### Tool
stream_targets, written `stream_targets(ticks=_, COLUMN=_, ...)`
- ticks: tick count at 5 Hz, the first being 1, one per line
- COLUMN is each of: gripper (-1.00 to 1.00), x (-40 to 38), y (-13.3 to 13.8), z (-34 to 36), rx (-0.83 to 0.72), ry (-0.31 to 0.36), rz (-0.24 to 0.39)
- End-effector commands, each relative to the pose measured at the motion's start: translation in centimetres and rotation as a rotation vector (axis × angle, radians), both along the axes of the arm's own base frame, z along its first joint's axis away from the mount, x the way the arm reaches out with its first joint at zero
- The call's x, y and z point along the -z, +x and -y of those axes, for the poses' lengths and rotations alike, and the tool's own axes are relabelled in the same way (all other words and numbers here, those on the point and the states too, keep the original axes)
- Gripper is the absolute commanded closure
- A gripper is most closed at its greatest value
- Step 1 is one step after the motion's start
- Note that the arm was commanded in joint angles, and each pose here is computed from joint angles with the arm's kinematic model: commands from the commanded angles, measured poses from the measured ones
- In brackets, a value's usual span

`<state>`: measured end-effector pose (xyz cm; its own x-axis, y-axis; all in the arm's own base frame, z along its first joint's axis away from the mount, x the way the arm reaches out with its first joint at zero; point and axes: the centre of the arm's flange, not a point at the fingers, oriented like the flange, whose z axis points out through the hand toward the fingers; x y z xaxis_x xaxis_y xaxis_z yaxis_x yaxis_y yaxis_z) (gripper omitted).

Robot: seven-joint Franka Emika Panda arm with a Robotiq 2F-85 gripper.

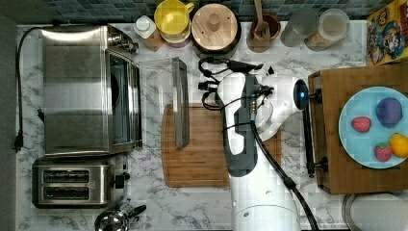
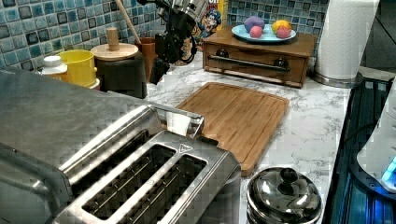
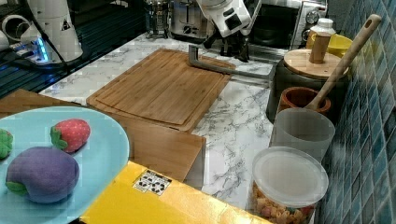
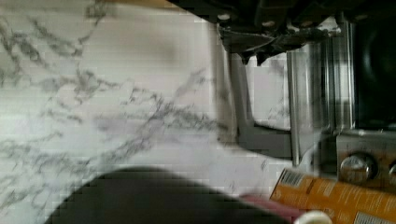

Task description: Close the oven.

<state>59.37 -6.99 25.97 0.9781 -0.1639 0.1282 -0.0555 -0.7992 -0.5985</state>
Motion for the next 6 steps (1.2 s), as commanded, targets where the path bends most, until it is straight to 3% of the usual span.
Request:
stream_targets(ticks=1, gripper=1.00, x=0.7, y=-0.8, z=-3.1, rx=-0.138, ry=-0.011, rz=0.002)
stream_targets(ticks=3, gripper=1.00, x=1.7, y=-0.8, z=-6.1, rx=-0.222, ry=0.010, rz=-0.065)
stream_targets(ticks=4, gripper=1.00, x=1.5, y=-1.1, z=-6.9, rx=-0.208, ry=0.066, rz=-0.058)
stream_targets(ticks=5, gripper=1.00, x=1.3, y=-0.9, z=-8.9, rx=-0.248, ry=0.078, rz=-0.074)
stream_targets(ticks=6, gripper=1.00, x=3.3, y=-0.8, z=-11.2, rx=-0.268, ry=0.016, rz=-0.133)
